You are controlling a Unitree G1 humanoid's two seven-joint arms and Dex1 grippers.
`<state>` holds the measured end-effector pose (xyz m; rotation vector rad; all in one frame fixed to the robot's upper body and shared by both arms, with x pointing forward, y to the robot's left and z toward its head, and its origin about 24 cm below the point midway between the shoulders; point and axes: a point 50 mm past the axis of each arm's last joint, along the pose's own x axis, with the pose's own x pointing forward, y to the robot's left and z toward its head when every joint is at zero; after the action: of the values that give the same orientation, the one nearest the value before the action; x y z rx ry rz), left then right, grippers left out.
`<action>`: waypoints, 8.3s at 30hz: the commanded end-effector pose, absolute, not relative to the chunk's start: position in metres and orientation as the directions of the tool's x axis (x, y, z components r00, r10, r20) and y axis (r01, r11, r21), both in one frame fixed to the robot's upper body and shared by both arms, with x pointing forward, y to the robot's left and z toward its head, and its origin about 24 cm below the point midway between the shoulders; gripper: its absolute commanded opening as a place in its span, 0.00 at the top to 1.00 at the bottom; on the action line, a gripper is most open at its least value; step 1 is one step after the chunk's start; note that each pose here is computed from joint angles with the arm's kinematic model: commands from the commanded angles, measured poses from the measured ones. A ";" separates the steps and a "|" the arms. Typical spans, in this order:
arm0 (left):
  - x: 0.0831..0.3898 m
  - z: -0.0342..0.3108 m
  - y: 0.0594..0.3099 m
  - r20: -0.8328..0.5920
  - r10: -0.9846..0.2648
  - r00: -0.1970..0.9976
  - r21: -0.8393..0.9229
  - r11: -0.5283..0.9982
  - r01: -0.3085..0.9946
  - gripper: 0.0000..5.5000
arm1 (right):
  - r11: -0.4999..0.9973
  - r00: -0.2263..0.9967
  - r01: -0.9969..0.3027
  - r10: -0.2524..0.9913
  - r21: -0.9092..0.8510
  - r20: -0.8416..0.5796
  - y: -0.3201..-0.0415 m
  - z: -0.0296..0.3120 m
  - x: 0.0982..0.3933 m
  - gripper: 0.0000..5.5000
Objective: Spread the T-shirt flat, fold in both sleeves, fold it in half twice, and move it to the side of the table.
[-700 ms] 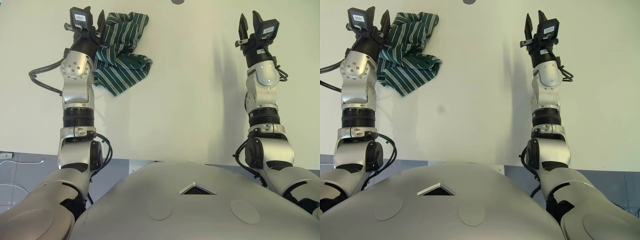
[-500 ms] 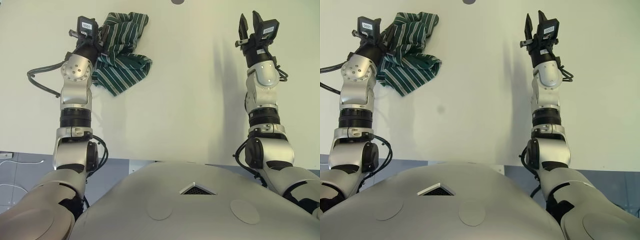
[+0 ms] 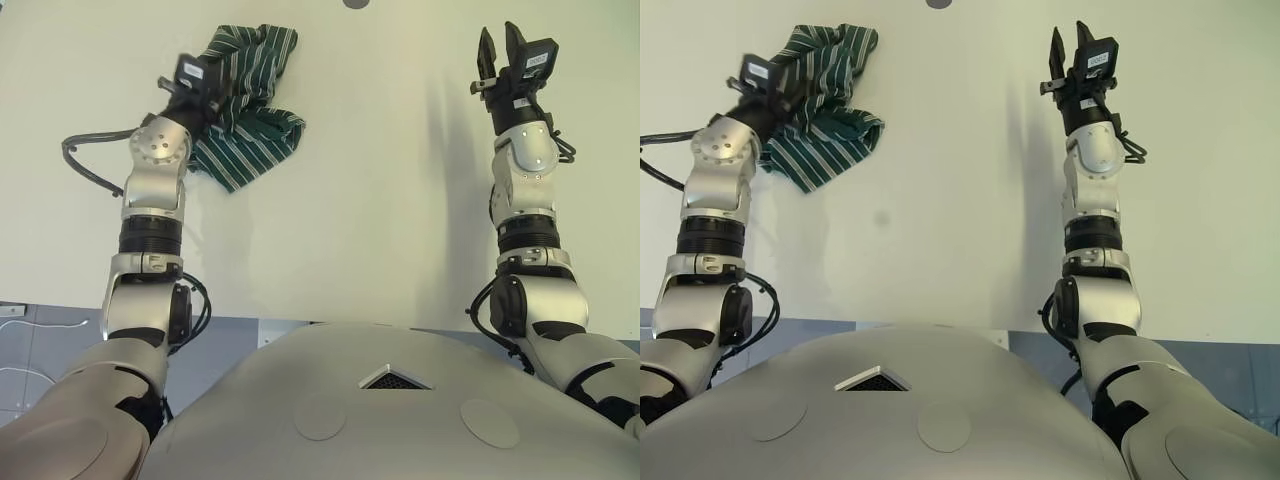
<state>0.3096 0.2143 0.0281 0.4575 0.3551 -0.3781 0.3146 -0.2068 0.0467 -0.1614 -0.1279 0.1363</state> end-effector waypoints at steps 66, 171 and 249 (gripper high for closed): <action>0.184 0.036 0.194 -0.692 -0.603 0.397 0.452 0.066 0.889 0.66 | 0.357 0.495 -0.869 0.663 -0.343 -0.561 -0.182 0.043 0.260 0.71; 0.271 0.149 0.256 -0.065 -0.753 0.654 -0.037 0.657 0.753 1.00 | 0.291 0.327 -0.937 0.925 -0.192 -0.193 -0.202 0.203 0.249 0.99; 0.267 0.023 0.183 -0.646 -0.582 0.494 0.361 0.338 0.869 0.40 | 0.438 0.367 -0.897 0.652 -0.066 -0.663 -0.235 0.047 0.236 0.55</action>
<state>0.2811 0.1724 0.0404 0.7241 0.3300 -0.9679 0.2377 -0.2292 0.0474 -0.4019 0.6045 1.0501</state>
